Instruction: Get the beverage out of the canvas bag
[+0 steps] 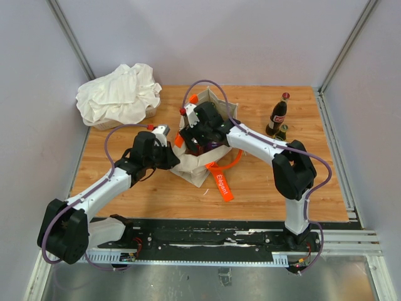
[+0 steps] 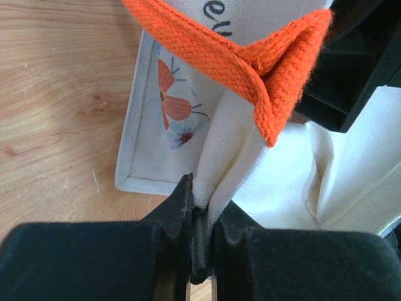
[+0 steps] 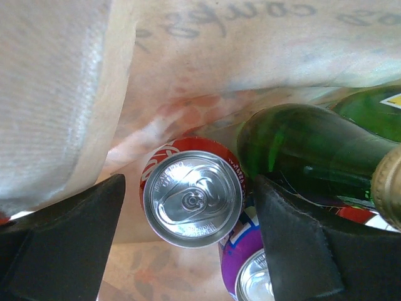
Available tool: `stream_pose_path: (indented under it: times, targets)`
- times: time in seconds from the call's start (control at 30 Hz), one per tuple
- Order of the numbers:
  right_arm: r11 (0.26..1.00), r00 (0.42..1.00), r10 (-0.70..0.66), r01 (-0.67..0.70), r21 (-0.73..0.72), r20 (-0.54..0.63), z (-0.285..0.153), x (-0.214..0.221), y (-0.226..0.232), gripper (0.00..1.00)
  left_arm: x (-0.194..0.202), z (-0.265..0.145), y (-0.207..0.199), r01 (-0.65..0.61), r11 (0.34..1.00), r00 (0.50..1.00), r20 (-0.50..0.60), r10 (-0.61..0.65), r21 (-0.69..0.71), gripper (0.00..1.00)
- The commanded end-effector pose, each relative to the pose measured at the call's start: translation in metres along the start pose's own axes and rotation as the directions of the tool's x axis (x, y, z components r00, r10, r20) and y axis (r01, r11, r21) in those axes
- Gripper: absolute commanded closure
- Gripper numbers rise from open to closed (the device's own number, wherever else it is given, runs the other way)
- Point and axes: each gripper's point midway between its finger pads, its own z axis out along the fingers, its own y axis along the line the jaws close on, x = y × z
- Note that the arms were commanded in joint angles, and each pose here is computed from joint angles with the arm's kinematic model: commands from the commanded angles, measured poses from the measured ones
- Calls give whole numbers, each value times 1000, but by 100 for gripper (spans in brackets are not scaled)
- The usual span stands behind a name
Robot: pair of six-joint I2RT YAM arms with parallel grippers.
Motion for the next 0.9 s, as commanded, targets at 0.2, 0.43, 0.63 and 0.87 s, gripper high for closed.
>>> stream_pose_path:
  times: [0.2,0.43,0.63,0.87]
  targets:
    - [1000,979,4,-8,-19,-202,25,64,12,25,31,0,15,4,998,995,-98,-11,-68,99]
    - [1000,976,7,-12,-24,-216,28,68,13,49,32,1,16,3,998,995,-103,-10,-69,100]
    - [1000,989,-1,-4,-29,-148,23,43,13,90,32,2,17,-4,998,994,-106,-4,-70,100]
    - [998,999,-33,33,-49,10,-6,-14,18,99,33,5,17,-7,998,994,-113,0,-67,99]
